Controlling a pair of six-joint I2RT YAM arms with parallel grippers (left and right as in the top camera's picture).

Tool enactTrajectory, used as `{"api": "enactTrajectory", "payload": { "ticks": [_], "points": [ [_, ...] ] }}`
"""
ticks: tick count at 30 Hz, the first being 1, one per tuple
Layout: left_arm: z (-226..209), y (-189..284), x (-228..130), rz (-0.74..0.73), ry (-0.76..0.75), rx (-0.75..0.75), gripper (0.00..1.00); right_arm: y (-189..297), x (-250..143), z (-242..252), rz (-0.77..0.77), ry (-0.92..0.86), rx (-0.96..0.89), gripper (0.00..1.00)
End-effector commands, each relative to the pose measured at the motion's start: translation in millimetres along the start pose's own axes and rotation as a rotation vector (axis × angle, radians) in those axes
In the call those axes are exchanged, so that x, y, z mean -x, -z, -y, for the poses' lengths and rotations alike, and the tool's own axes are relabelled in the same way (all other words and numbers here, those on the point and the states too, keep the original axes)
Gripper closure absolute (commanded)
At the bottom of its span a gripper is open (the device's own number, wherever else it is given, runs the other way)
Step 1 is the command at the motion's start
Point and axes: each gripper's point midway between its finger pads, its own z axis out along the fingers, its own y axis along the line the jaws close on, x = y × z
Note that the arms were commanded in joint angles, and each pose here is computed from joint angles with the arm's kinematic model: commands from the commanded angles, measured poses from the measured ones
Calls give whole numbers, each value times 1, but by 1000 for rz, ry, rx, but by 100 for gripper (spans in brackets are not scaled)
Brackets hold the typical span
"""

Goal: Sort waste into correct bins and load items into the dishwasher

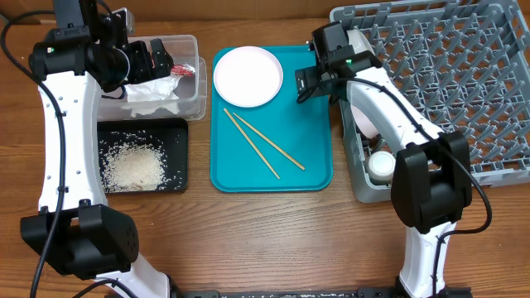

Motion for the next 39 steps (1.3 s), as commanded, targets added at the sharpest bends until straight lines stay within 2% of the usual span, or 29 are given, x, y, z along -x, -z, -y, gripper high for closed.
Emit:
{"api": "enactTrajectory", "payload": {
  "ticks": [1, 11, 18, 23, 32, 39],
  "points": [
    [5, 16, 6, 40, -24, 0, 0, -11, -4, 54, -26, -66, -122, 2],
    [5, 16, 6, 40, -24, 0, 0, -11, -2, 50, -23, -63, -112, 0],
    [5, 16, 6, 40, -24, 0, 0, 34, 34, -4, 16, -56, 80, 0],
    [5, 16, 6, 40, -25, 0, 0, 65, 59, -37, 69, -164, 176, 1],
    [5, 16, 6, 40, -24, 0, 0, 17, 27, -80, -61, -396, 164, 28],
    [5, 16, 6, 40, -25, 0, 0, -22, 1, -95, -132, -503, 107, 41]
  ]
}}
